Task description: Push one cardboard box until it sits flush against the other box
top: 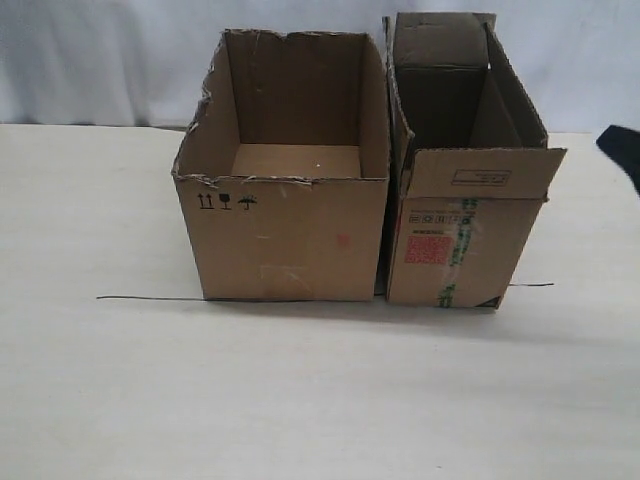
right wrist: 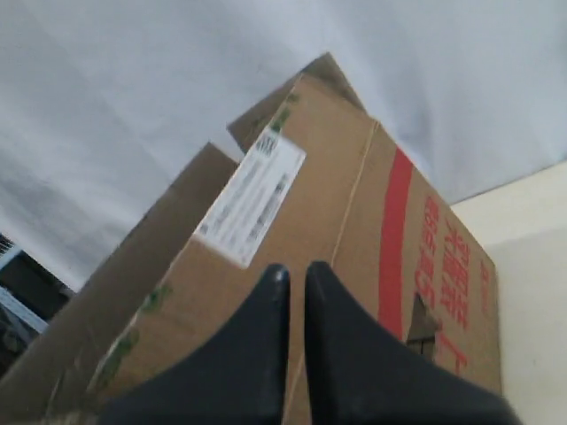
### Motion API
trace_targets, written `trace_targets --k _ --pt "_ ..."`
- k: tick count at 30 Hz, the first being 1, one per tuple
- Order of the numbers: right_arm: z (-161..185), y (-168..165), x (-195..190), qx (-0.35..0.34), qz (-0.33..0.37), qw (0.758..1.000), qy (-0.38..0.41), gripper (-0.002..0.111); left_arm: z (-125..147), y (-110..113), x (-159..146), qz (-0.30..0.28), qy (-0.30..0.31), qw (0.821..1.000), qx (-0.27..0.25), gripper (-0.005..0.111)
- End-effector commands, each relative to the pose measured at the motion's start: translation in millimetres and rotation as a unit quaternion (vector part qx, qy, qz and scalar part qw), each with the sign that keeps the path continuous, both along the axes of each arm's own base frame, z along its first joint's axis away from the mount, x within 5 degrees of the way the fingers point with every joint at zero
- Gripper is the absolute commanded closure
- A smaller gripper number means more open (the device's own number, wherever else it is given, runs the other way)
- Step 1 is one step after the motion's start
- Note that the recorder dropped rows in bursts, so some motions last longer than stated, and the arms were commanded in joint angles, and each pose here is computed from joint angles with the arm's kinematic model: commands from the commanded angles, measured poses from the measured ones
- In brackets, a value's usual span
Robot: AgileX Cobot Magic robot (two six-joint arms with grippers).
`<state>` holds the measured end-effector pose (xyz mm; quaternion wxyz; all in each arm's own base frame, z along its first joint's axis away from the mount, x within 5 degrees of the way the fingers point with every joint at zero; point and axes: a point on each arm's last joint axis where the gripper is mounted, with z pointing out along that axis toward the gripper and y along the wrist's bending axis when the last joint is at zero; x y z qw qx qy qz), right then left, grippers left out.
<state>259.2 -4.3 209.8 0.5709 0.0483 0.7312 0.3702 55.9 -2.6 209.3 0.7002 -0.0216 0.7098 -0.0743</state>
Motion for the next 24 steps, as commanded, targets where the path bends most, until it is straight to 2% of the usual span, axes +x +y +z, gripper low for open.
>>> trace_targets --k 1,9,24 --pt "-11.4 27.4 -32.6 -0.082 -0.014 0.996 0.013 0.103 3.4 -0.8 -0.6 -0.006 -0.011 1.000 -0.001 0.107" --pt "-24.9 68.4 -47.9 -0.169 0.030 0.984 0.055 0.103 3.4 -0.8 -0.6 -0.006 -0.011 1.000 -0.001 0.107" --pt "-35.1 110.0 -67.7 -0.245 0.085 0.963 0.076 0.103 3.4 -0.8 -0.6 -0.006 -0.011 1.000 -0.001 0.107"
